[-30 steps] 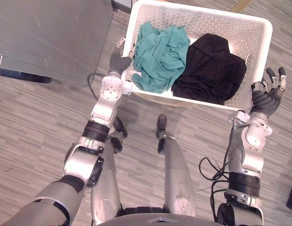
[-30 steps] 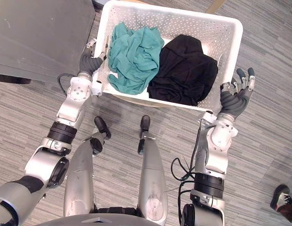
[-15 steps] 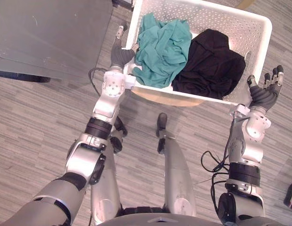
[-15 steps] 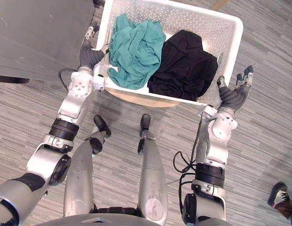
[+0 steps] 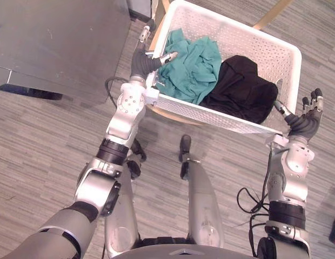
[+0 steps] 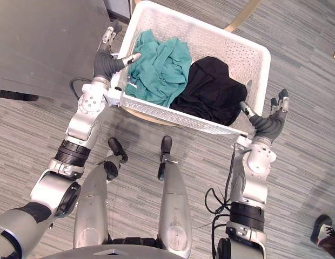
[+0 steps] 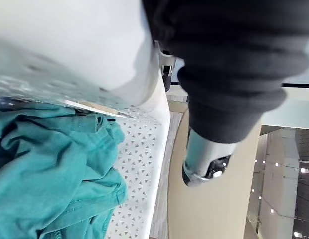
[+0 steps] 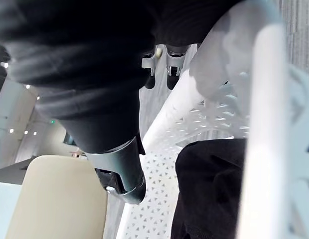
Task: Pick up the laundry basket with both hands and put the clothes into the washing machine.
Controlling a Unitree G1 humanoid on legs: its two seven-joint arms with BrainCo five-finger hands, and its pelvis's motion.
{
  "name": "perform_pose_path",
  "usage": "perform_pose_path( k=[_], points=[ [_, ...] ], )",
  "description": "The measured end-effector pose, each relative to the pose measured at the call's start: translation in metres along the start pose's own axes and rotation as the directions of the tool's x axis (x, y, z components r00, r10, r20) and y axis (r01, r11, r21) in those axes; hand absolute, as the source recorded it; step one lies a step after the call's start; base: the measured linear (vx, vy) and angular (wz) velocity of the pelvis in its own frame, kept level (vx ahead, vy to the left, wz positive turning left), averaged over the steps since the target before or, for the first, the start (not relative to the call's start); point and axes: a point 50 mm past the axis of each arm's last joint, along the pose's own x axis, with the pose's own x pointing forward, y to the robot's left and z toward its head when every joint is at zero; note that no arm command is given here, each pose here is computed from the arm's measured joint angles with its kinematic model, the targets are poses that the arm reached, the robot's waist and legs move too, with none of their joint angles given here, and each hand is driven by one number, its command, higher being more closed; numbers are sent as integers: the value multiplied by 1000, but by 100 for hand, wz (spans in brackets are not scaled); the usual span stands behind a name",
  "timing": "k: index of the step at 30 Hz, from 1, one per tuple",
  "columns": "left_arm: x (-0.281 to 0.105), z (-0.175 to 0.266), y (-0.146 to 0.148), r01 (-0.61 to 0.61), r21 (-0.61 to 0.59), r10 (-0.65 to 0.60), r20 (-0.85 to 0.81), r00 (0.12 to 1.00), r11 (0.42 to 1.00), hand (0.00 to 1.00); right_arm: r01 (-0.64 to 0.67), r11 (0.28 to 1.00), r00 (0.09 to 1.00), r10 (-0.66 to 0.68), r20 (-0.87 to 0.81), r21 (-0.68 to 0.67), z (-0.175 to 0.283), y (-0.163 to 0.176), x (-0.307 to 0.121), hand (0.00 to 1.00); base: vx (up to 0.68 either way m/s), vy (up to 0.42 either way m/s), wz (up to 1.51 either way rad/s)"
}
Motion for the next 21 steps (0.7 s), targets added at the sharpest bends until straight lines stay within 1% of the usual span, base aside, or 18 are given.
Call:
perform_pose_path(
  k=[5,9,12,16,21],
  points=[
    [-23,-23,6,-19,-17,18,-68,998,1000,0,-53,998,998,52,-42,-36,-5,-6,-14,0,-33,-22,-4],
    [-30,-33,8,-8,-14,7,-104,995,1000,0,-98,993,994,94,-54,-66,-5,-10,-15,0,4,-38,-1],
    [-30,-33,8,14,-4,-15,-105,994,1000,0,-138,984,990,137,-17,-114,7,-11,-4,0,23,-41,-1],
    [-29,-32,11,20,7,-19,-101,995,1000,0,-154,979,985,163,63,-133,27,-6,13,0,14,-60,3],
    [-22,-21,10,29,13,-28,-63,998,999,0,-132,984,985,143,94,-119,34,-6,18,0,-12,-69,9]
  ],
)
